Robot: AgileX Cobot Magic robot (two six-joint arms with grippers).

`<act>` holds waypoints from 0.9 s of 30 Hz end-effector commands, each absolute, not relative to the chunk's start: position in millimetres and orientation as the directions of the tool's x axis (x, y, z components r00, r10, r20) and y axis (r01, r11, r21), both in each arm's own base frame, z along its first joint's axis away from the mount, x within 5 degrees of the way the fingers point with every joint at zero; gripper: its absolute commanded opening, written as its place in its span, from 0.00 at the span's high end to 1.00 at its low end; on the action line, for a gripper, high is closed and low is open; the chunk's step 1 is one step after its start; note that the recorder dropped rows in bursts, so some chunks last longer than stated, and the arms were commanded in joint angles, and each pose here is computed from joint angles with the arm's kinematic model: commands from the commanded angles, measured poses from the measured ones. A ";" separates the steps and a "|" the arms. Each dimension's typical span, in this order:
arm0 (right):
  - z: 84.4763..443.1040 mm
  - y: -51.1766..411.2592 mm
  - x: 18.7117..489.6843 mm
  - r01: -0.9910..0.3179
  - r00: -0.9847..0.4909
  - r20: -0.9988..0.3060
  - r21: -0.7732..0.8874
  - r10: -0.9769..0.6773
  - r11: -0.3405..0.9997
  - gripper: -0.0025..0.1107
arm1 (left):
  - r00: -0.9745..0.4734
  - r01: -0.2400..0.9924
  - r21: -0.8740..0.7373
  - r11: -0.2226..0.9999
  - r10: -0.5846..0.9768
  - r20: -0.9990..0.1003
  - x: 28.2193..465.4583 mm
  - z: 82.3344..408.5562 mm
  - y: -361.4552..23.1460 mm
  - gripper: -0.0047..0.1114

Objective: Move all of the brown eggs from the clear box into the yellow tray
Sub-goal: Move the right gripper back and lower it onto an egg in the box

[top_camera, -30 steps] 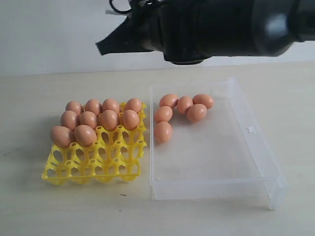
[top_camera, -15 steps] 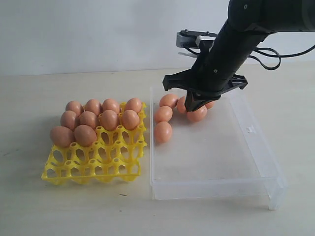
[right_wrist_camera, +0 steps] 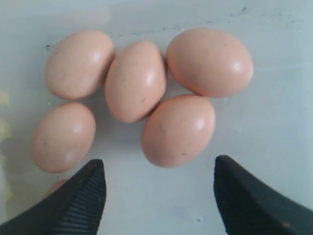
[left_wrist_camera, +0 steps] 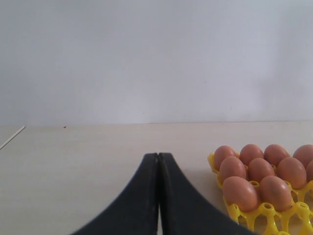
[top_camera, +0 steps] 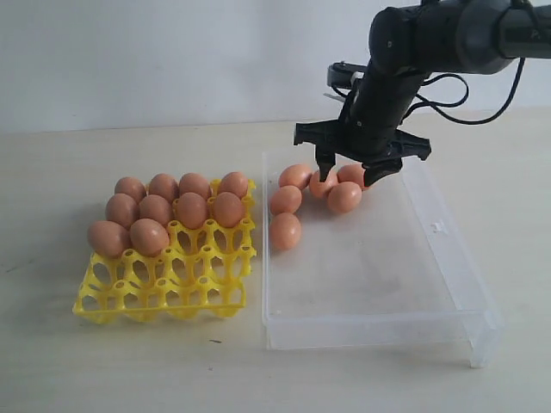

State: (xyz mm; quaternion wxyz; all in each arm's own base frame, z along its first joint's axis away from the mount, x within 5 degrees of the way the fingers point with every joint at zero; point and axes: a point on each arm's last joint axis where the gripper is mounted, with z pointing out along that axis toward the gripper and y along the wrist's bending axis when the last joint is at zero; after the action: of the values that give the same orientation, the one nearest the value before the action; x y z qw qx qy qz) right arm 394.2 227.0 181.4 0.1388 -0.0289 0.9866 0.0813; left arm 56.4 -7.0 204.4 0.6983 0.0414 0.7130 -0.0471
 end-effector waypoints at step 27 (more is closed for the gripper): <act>133.1 214.4 425.4 0.095 -0.976 -0.181 0.162 0.124 0.982 0.57 | -0.018 0.128 -0.020 0.992 -0.018 -1.000 56.0 203.9 -7.2 0.96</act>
State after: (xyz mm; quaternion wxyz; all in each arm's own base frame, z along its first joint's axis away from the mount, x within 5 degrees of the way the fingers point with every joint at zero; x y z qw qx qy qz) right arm 424.8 215.9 133.7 0.1007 0.0586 0.9900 0.0789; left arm 56.4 -7.0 204.4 0.6983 0.0414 0.7130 -0.0471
